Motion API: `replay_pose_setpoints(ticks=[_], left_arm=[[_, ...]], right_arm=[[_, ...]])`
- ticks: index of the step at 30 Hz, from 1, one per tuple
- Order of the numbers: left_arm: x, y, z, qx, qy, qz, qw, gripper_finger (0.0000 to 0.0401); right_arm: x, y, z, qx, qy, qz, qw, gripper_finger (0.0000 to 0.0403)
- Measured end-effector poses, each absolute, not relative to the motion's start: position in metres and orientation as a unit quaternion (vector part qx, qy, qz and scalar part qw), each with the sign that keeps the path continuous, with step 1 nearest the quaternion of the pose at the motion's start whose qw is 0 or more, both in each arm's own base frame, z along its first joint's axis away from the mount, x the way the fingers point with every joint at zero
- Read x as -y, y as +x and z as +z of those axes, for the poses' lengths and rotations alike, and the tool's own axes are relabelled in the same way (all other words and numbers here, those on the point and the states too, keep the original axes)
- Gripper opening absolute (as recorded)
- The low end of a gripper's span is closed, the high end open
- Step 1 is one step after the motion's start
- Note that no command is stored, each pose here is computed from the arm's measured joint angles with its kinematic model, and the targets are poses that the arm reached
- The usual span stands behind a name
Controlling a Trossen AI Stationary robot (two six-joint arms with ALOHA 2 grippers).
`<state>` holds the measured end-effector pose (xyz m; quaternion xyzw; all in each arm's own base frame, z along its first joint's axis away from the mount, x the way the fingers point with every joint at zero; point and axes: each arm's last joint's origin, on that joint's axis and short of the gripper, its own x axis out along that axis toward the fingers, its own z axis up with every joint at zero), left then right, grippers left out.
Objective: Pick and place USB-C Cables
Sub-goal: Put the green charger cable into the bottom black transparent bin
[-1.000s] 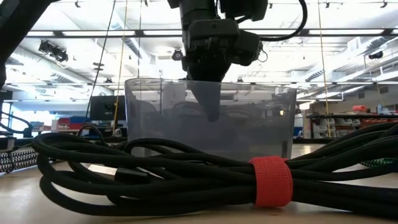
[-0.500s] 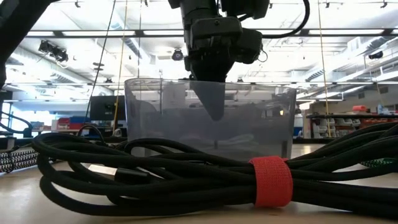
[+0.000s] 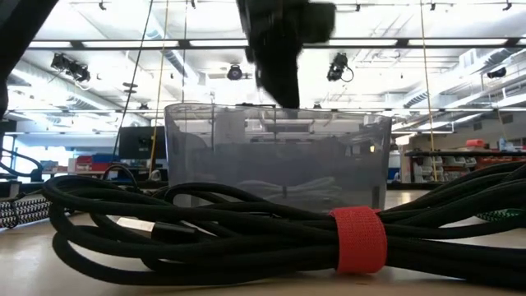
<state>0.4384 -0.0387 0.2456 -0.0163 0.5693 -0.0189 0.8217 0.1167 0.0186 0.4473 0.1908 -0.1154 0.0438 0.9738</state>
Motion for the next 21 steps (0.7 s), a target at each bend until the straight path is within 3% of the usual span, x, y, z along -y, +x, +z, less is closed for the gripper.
replay_pose_setpoints(ticks=[8,13,21], left_arm=[[0.007,0.384,0.356,-0.447,-0.005,0.054,0.893,0.0132],[0.002,0.332,0.419,-0.358,0.006,0.095,0.929,0.0132],[0.009,0.267,0.472,-0.258,0.022,0.173,0.95,0.0132]], right_arm=[[-0.018,0.12,0.435,0.055,0.23,0.021,0.971,0.0247],[-0.018,0.125,0.413,-0.047,0.309,-0.024,0.95,0.024],[-0.027,0.158,0.38,-0.193,0.407,-0.072,0.89,0.0224]])
